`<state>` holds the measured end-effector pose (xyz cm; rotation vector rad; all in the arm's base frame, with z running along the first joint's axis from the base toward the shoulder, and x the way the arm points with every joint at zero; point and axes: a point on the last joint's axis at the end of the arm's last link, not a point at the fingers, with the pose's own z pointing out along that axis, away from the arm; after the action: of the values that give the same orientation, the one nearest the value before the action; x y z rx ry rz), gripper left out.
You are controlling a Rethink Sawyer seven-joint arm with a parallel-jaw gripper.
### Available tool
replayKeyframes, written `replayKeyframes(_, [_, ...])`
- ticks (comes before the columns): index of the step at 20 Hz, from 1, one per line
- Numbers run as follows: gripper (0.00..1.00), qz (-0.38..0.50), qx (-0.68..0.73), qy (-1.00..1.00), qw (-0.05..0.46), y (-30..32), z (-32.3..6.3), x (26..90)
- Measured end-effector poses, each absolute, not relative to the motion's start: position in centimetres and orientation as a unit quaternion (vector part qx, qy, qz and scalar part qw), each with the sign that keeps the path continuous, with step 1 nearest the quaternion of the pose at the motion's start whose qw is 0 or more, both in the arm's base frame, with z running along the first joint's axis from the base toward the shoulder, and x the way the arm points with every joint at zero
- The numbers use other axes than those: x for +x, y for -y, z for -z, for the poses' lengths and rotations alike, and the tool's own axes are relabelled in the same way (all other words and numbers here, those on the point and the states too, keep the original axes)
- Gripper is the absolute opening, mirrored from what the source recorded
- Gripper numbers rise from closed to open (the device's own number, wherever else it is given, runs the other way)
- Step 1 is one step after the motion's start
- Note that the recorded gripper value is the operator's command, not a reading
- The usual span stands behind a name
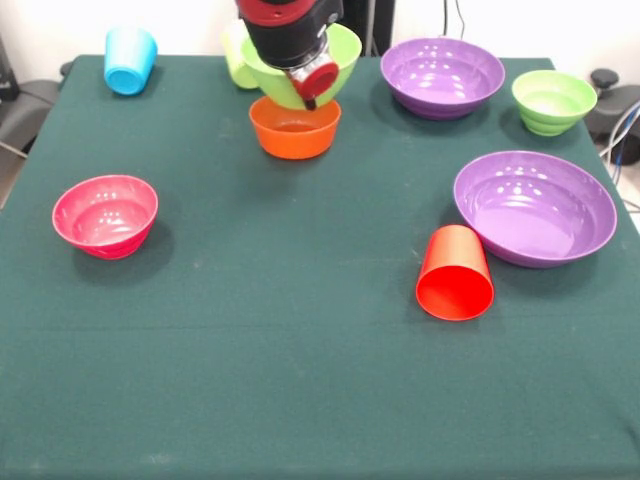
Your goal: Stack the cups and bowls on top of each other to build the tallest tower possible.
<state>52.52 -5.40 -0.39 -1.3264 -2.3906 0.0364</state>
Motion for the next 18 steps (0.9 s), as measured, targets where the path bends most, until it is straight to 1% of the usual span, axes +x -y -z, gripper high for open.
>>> replayKeyframes(9, [0.00, -0.005, -0.472, 0.859, 0.199, 4.97, 0.45, 53.28])
replayKeyframes(18, [0.00, 0.003, -0.477, 0.856, 0.198, 5.84, 0.50, 53.66])
